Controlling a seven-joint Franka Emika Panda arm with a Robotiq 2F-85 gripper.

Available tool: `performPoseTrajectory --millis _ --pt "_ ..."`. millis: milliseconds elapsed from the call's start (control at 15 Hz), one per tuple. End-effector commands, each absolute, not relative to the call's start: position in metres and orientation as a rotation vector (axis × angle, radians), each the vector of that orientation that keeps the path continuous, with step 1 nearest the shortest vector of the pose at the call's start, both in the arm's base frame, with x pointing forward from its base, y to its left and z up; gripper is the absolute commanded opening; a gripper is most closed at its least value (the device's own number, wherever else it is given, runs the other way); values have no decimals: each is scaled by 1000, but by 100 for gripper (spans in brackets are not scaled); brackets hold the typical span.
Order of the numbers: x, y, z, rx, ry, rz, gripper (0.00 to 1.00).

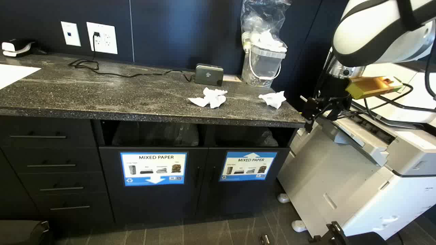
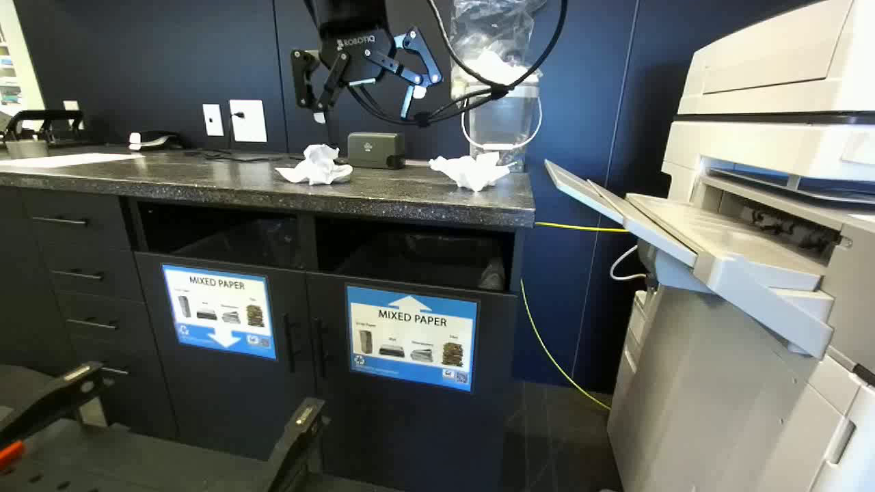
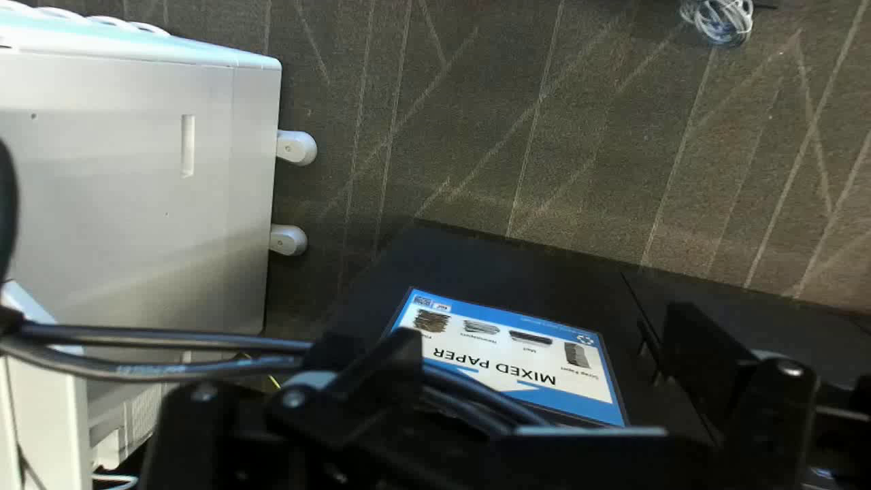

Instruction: Put the right and left pieces of white paper in the right bin respectively

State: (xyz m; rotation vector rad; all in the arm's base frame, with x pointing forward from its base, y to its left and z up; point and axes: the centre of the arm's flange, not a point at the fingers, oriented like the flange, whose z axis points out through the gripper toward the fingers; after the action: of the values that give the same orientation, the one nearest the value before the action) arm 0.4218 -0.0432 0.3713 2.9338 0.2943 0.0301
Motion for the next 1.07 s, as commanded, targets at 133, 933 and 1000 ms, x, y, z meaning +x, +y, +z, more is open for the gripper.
performPoseTrajectory --millis 133,933,1000 --pt "423 -43 375 2932 293 41 100" --pt "464 -58 387 2901 411 194 100" --pt "481 -61 394 2906 430 270 100"
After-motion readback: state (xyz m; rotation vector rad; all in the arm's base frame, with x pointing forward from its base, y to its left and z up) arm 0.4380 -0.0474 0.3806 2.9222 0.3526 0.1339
